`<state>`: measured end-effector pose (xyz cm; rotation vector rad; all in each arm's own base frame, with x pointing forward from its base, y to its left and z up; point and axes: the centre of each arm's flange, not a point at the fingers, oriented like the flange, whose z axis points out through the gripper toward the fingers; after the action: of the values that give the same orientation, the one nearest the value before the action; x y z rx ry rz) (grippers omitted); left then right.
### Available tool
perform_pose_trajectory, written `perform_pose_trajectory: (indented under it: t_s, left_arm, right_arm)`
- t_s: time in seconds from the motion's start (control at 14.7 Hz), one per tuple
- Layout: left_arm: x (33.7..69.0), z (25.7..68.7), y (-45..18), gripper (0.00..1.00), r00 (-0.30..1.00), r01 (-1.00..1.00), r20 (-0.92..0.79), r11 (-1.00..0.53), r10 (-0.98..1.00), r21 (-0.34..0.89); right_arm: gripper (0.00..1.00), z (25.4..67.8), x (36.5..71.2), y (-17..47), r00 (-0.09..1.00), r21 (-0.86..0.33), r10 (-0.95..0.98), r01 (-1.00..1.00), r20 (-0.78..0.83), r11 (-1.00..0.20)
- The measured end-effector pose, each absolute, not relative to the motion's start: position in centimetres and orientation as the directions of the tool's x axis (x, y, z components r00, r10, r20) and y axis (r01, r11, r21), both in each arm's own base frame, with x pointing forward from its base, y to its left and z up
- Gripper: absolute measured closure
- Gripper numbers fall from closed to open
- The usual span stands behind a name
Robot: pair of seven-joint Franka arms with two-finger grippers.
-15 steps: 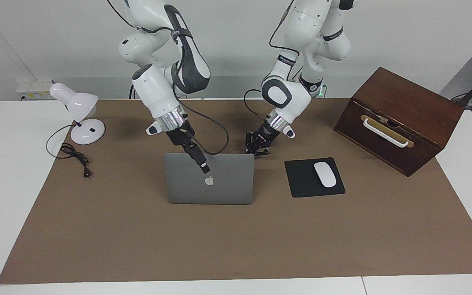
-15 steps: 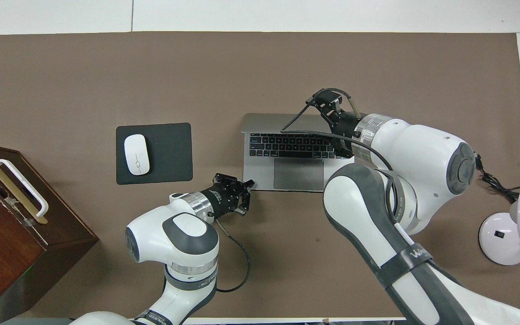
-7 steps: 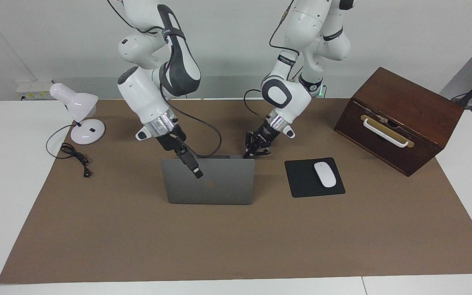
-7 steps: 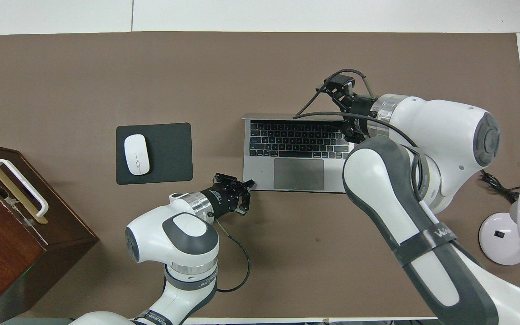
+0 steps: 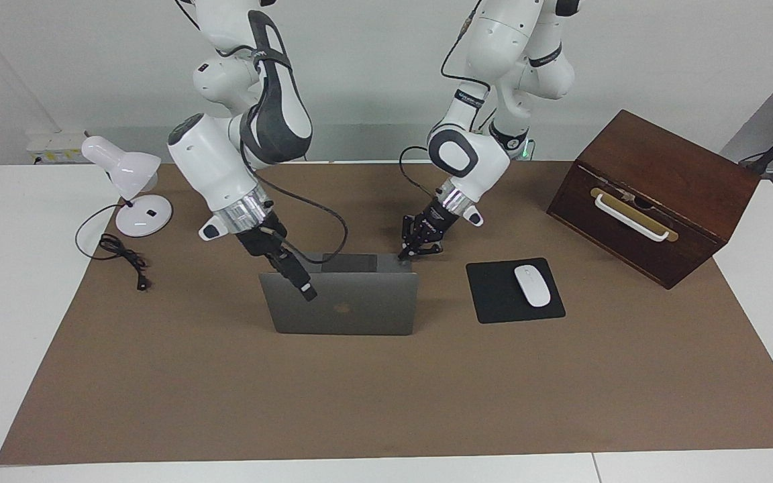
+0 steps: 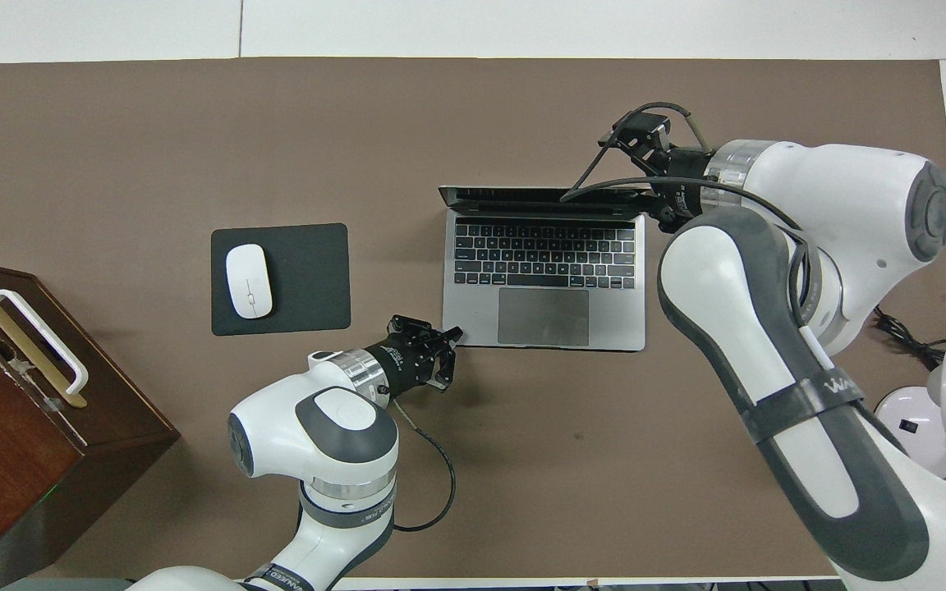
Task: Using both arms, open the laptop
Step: 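Push the raised lid farther from the robot with the right gripper, then release the lid with the right gripper while the left gripper withdraws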
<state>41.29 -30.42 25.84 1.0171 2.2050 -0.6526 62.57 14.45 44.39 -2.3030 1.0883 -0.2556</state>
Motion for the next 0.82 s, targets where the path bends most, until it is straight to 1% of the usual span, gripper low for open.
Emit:
perform_pose_trajectory:
  t_s: [0.34,0.55,0.82]
  left_arm:
    - [41.3,25.8,-30.4,0.99,-0.514,0.794,-0.705,0.582,0.49,-0.174]
    - [41.3,25.8,-30.4,0.99,-0.514,0.794,-0.705,0.582,0.49,-0.174]
    - [41.3,25.8,-30.4,0.99,-0.514,0.794,-0.705,0.582,0.49,-0.174]
  right_arm:
    - [0.0,44.7,63.7,13.3,0.663,-0.58,-0.748,-0.618,-0.024,-0.53]
    - [0.0,44.0,64.0,12.7,0.683,-0.604,-0.73,-0.591,-0.021,-0.535]
    - [0.0,43.5,64.8,11.2,0.679,-0.602,-0.734,-0.587,-0.002,-0.541]
